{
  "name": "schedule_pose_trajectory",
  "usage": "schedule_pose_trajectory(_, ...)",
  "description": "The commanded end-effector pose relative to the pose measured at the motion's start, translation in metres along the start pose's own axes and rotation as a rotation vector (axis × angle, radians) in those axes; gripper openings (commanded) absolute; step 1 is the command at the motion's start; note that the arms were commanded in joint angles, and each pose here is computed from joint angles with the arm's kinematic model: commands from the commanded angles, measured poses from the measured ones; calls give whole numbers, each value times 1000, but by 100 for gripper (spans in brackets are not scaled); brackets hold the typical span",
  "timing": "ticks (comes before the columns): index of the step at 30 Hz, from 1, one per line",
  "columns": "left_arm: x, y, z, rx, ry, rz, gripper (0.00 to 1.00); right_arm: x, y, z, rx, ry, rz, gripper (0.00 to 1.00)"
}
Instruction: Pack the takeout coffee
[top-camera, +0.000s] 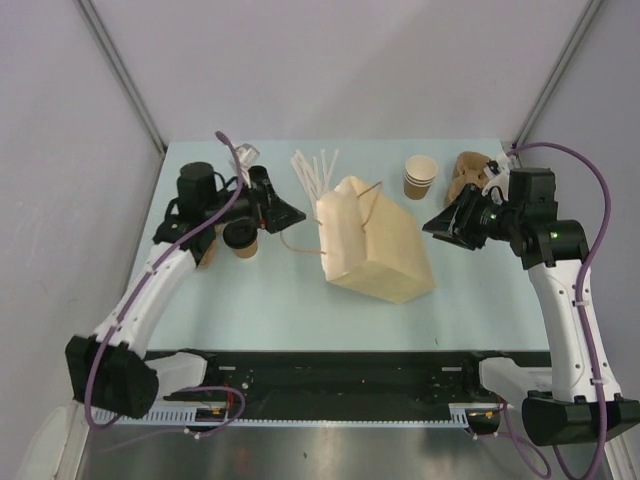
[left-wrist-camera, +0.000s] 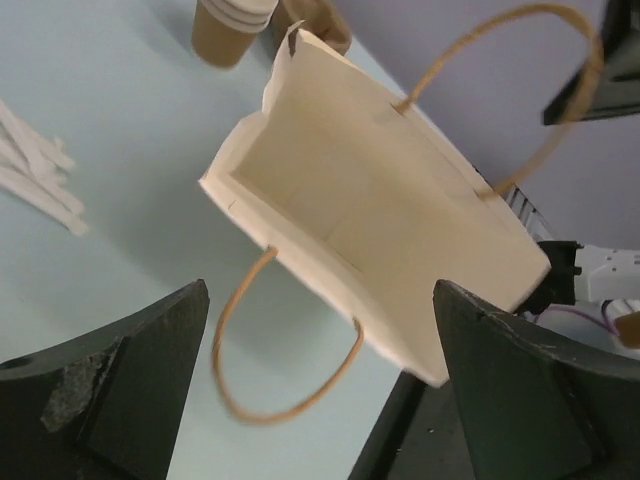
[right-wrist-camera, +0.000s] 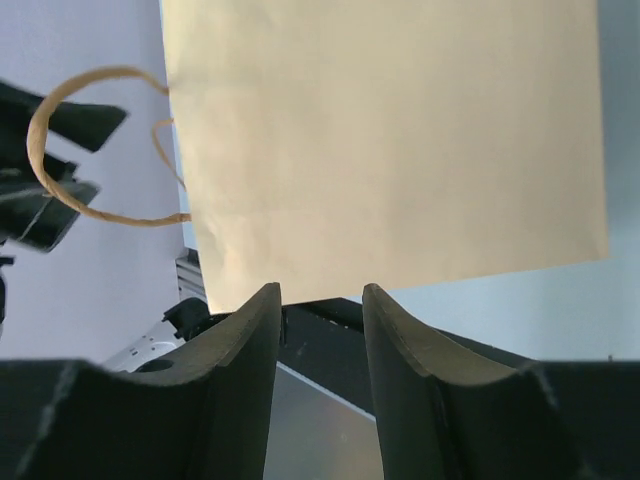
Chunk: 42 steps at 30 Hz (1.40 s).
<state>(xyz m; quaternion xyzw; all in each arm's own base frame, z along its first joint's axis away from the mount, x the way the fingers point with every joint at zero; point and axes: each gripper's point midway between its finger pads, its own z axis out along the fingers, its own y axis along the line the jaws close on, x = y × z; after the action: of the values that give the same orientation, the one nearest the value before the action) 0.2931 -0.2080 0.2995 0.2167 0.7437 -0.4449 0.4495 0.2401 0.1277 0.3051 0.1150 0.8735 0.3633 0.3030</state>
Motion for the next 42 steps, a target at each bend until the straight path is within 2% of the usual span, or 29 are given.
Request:
schedule_pose_trajectory(1, 37, 28, 38, -17, 65, -246, 96, 0, -4, 0, -5, -1, -49, 43)
schedule_pose_trajectory(2, 50, 21, 51, 37, 116, -264, 92, -2, -5, 3, -1, -2, -51, 43)
schedule_pose_trajectory(6, 43, -33, 78, 253, 144, -213, 77, -8, -7, 9, -20, 7, -61, 45)
schedule_pose_trajectory(8, 43, -58, 89, 298, 178, -130, 75, -9, -7, 10, -29, 13, -69, 45)
schedule_pose_trajectory(11, 47, -73, 98, 332, 198, -94, 76, -7, -4, 9, -51, 20, -101, 47)
schedule_pose_trajectory(15, 38, -81, 104, 344, 185, -60, 75, -3, -4, 9, -78, 49, -152, 55)
schedule_pose_trajectory(18, 24, -85, 105, 337, 171, -52, 68, -1, 0, 10, -108, 62, -177, 57)
schedule_pose_trajectory(22, 12, -90, 103, 344, 143, -29, 52, -1, 7, 13, -152, 75, -195, 61)
schedule_pose_trajectory(24, 14, -89, 104, 337, 151, -35, 48, 3, 18, 14, -213, 106, -196, 64)
schedule_pose_trajectory(28, 26, -86, 106, 346, 180, -65, 44, 13, 46, 18, -311, 124, -270, 65)
schedule_pose_trajectory(30, 24, -86, 103, 353, 173, -67, 44, 24, 57, 21, -333, 142, -323, 65)
schedule_pose_trajectory(33, 6, -71, 91, 312, 125, -94, 53, 33, 66, 28, -335, 139, -406, 65)
schedule_pose_trajectory(34, -8, -72, 80, 305, 87, -71, 58, 44, 74, 32, -353, 156, -452, 65)
schedule_pose_trajectory(38, -52, -50, 34, 157, -51, 52, 76, 68, 81, 55, -329, 186, -604, 65)
schedule_pose_trajectory(40, -54, -35, 15, 81, -75, 29, 83, 82, 82, 72, -325, 222, -691, 66)
schedule_pose_trajectory(41, -65, -23, -7, 18, -125, 28, 83, 98, 88, 75, -346, 256, -732, 66)
schedule_pose_trajectory(42, -63, -12, -17, -27, -130, -3, 85, 104, 88, 82, -333, 262, -759, 70)
